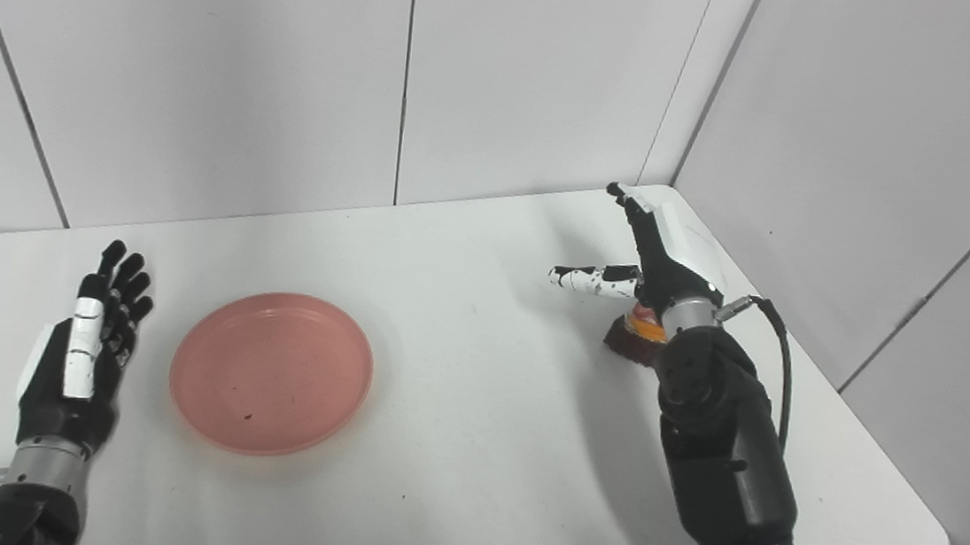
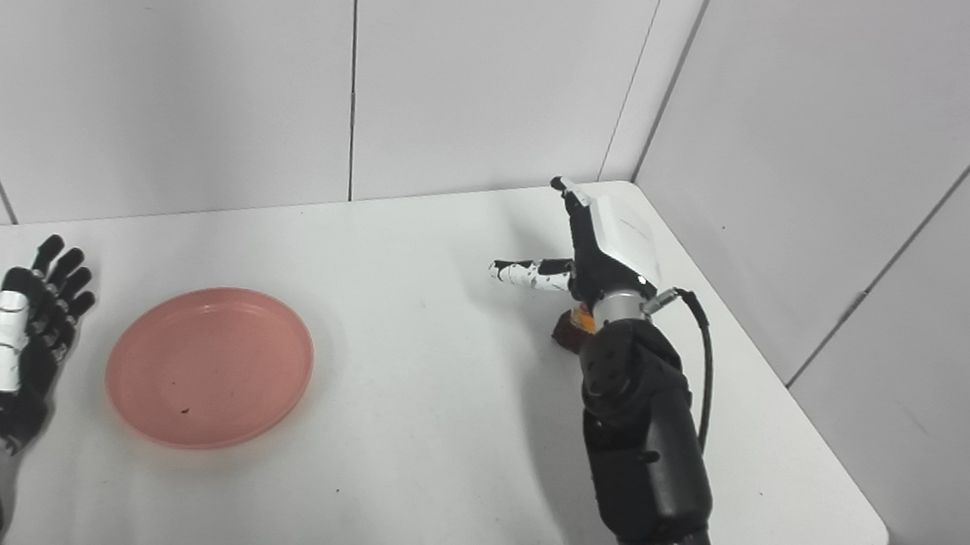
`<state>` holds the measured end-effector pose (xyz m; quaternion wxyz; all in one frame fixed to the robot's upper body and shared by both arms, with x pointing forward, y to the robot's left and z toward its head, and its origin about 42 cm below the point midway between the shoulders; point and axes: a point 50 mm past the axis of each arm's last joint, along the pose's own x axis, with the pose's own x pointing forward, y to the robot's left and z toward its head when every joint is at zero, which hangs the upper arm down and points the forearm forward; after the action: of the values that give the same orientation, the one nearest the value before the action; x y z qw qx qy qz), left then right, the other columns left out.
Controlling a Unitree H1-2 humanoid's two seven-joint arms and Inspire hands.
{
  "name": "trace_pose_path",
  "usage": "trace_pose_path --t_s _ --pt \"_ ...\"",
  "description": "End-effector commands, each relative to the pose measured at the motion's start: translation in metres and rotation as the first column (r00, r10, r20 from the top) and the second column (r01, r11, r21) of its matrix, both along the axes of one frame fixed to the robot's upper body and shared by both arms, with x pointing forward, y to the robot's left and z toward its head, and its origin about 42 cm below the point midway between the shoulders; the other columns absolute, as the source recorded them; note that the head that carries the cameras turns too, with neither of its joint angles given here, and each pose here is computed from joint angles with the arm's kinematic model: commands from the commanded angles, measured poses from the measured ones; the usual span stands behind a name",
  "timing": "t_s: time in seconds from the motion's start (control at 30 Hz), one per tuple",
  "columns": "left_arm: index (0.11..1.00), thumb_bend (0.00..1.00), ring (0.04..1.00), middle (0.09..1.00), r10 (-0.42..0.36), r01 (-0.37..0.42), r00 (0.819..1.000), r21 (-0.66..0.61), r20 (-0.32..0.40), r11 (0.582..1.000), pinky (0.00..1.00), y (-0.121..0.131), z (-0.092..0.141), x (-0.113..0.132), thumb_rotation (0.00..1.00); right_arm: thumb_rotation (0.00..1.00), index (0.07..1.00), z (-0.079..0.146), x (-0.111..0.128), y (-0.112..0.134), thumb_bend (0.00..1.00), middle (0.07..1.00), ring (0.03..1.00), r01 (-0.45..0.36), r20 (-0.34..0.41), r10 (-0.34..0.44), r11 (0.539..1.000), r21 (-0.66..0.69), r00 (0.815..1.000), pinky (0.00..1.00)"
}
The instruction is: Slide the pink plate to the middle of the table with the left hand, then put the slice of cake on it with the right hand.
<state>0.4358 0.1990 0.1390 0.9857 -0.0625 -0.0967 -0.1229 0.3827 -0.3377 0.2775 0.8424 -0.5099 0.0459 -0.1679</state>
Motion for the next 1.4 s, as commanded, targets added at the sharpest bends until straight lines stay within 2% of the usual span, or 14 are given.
trace_pose_path --t_s 0.0,0.17,0.3,0.5,0.57,0.73,0.93,1.1,1.33,1.37 --pt "1.0 0.76 1.0 1.0 0.02 -0.02 0.996 -0.001 -0.088 1.0 1.0 0.014 -0.04 -0.023 1.0 0.37 0.895 0.021 0.001 -0.004 0.81 0.894 0.869 0.032 0.035 -0.03 0.998 -0.047 0.999 0.75" --pt "1.0 0.76 1.0 1.0 0.007 -0.007 0.995 0.003 -0.097 1.0 1.0 0.012 -0.039 -0.023 1.0 0.35 0.904 0.017 -0.003 -0.009 0.82 0.895 0.859 0.06 0.007 -0.06 0.996 -0.067 0.998 0.72" --pt "1.0 0.77 1.0 1.0 0.002 -0.001 0.995 0.01 -0.096 1.0 1.0 0.011 -0.039 -0.023 1.0 0.36 0.907 0.012 -0.008 -0.014 0.82 0.904 0.87 0.072 -0.009 -0.073 0.994 -0.085 0.997 0.75" --pt "1.0 0.77 1.0 1.0 -0.007 0.008 0.995 0.006 -0.097 1.0 1.0 0.009 -0.038 -0.023 1.0 0.44 0.906 0.0 -0.019 -0.026 0.84 0.9 0.877 0.073 -0.058 -0.08 0.99 -0.119 0.995 0.78" --pt "1.0 0.77 1.0 1.0 -0.006 0.006 0.995 0.001 -0.095 1.0 1.0 0.008 -0.038 -0.023 1.0 0.44 0.904 -0.002 -0.022 -0.028 0.85 0.9 0.876 0.072 -0.071 -0.081 0.99 -0.123 0.994 0.78" --pt "1.0 0.75 1.0 1.0 0.005 -0.004 0.996 0.012 -0.086 1.0 1.0 0.007 -0.038 -0.023 1.0 0.4 0.901 -0.008 -0.03 -0.036 0.85 0.917 0.866 0.061 -0.108 -0.073 0.992 -0.111 0.992 0.71" --pt "1.0 0.75 1.0 1.0 -0.002 0.003 0.996 0.012 -0.093 1.0 1.0 0.007 -0.037 -0.023 1.0 0.36 0.88 -0.01 -0.033 -0.042 0.85 0.917 0.874 0.042 -0.148 -0.054 0.996 -0.083 0.988 0.71" --pt "1.0 0.76 1.0 1.0 0.006 -0.006 0.996 0.006 -0.091 1.0 1.0 0.006 -0.037 -0.024 1.0 0.29 0.863 -0.013 -0.031 -0.047 0.84 0.905 0.848 0.039 -0.167 -0.052 0.996 -0.078 0.985 0.68" --pt "1.0 0.76 1.0 1.0 0.001 0.0 0.995 0.007 -0.097 1.0 1.0 0.006 -0.035 -0.025 1.0 0.13 0.815 -0.026 -0.028 -0.047 0.8 0.871 0.83 0.024 -0.107 -0.031 0.997 -0.069 0.994 0.69" --pt "1.0 0.76 1.0 1.0 0.002 -0.002 0.995 0.004 -0.096 1.0 1.0 0.006 -0.035 -0.026 1.0 0.07 0.804 -0.028 -0.028 -0.046 0.79 0.841 0.77 0.024 -0.096 -0.03 0.998 -0.058 0.995 0.62"
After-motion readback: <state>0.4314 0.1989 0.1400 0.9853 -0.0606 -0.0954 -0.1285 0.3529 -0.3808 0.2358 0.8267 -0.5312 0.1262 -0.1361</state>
